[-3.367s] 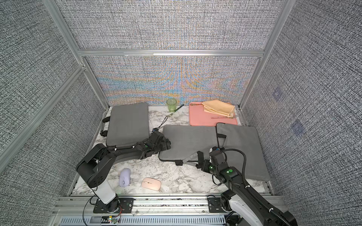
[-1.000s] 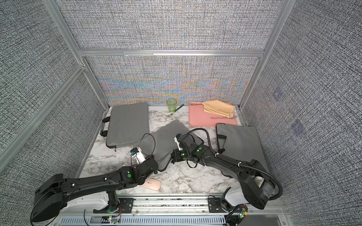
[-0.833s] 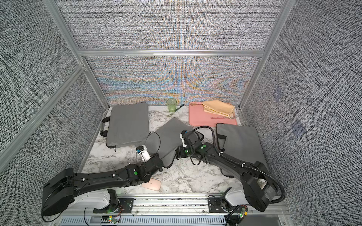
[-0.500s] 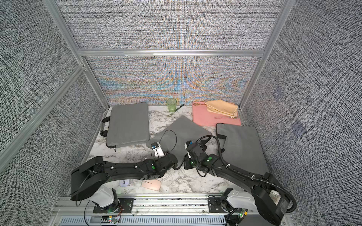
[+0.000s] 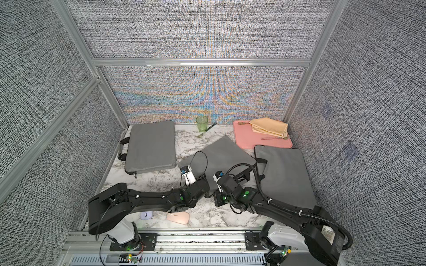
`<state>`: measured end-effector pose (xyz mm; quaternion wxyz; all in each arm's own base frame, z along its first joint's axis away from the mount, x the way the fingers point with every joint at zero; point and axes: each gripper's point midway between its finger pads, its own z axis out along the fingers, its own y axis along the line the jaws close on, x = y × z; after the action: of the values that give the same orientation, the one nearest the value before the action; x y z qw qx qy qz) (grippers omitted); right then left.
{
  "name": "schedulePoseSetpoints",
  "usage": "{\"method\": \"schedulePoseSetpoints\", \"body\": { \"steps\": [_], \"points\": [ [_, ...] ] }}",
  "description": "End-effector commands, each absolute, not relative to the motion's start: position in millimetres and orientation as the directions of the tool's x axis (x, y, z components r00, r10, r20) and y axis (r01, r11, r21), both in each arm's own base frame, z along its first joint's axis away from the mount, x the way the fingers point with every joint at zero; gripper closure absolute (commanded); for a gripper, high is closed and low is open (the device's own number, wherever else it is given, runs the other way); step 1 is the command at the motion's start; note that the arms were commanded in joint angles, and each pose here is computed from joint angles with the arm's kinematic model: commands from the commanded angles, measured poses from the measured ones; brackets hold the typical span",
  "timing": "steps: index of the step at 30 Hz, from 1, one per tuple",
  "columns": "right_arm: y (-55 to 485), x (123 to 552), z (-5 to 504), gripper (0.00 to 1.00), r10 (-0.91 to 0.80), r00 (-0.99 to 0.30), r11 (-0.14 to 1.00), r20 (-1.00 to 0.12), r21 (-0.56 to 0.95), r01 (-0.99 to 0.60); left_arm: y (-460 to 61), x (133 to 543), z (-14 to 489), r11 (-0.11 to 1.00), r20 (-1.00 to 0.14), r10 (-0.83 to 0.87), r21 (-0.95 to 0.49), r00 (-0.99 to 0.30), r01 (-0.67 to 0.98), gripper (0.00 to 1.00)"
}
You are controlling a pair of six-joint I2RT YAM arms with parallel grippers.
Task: Put the mouse into the laptop bag
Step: Unzip the zipper on the zippered laptop bag.
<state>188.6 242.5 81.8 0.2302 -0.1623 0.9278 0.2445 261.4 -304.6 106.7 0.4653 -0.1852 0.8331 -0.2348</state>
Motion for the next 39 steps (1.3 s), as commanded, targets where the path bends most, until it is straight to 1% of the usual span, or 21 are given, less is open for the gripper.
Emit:
{"method": "schedulePoseSetpoints", "body": {
  "steps": [1,4,8,12,15,20,23,24,25,26,27,28,30,39],
  "points": [
    [248.5,191.8,84.0,1.00,-0.162,-0.845,0.813,-0.510,0.417,-0.407,-284.9,264.0,124.7,0.805,-0.705,-0.567,-0.584,-0.427,-0.105,0.35],
    [248.7,191.2,84.1,1.00,-0.159,-0.847,0.810,-0.508,0.424,-0.406,-265.1,267.8,122.2,0.819,-0.716,-0.558,-0.557,-0.420,-0.139,0.31],
    [245.3,190.9,88.4,1.00,-0.150,-0.844,0.811,-0.516,0.424,-0.404,-258.2,290.6,98.0,0.819,-0.662,-0.548,-0.549,-0.512,-0.166,0.30],
    [236.7,192.7,90.2,1.00,-0.123,-0.846,0.819,-0.518,0.428,-0.381,-250.3,303.2,80.5,0.824,-0.645,-0.543,-0.534,-0.538,-0.190,0.28],
    [227.8,196.8,88.0,1.00,-0.089,-0.859,0.831,-0.504,0.438,-0.343,-250.1,310.4,65.6,0.824,-0.614,-0.539,-0.527,-0.577,-0.209,0.24],
    [221.1,200.4,89.3,1.00,-0.055,-0.864,0.827,-0.501,0.462,-0.320,-261.8,318.1,40.6,0.813,-0.552,-0.540,-0.537,-0.635,-0.225,0.24],
    [219.4,201.8,91.2,1.00,-0.045,-0.865,0.825,-0.499,0.469,-0.314,-262.0,319.4,32.9,0.816,-0.548,-0.541,-0.525,-0.637,-0.241,0.24],
    [219.9,201.5,91.4,1.00,-0.048,-0.865,0.823,-0.499,0.471,-0.317,-261.8,320.6,30.8,0.817,-0.549,-0.541,-0.523,-0.637,-0.243,0.35],
    [220.0,200.8,90.4,1.00,-0.049,-0.867,0.822,-0.496,0.473,-0.317,-262.3,321.9,29.8,0.816,-0.549,-0.543,-0.525,-0.635,-0.243,0.56],
    [222.2,200.3,90.7,1.00,-0.056,-0.867,0.816,-0.495,0.478,-0.326,-260.8,322.8,28.1,0.809,-0.544,-0.556,-0.529,-0.629,-0.257,0.83],
    [226.3,197.5,91.6,1.00,-0.075,-0.867,0.801,-0.492,0.488,-0.346,-258.6,322.5,25.9,0.803,-0.538,-0.567,-0.532,-0.625,-0.271,0.97],
    [232.0,194.3,93.2,1.00,-0.095,-0.865,0.785,-0.492,0.498,-0.369,-257.1,321.8,26.1,0.797,-0.534,-0.576,-0.536,-0.619,-0.279,1.00],
    [243.4,184.7,94.7,1.00,-0.149,-0.853,0.772,-0.500,0.481,-0.417,-251.0,319.4,28.4,0.776,-0.517,-0.609,-0.545,-0.602,-0.317,1.00],
    [286.5,145.6,80.4,1.00,-0.352,-0.794,0.728,-0.495,0.388,-0.565,-246.1,322.3,42.4,0.754,-0.513,-0.645,-0.545,-0.566,-0.366,1.00]
  ]
}}
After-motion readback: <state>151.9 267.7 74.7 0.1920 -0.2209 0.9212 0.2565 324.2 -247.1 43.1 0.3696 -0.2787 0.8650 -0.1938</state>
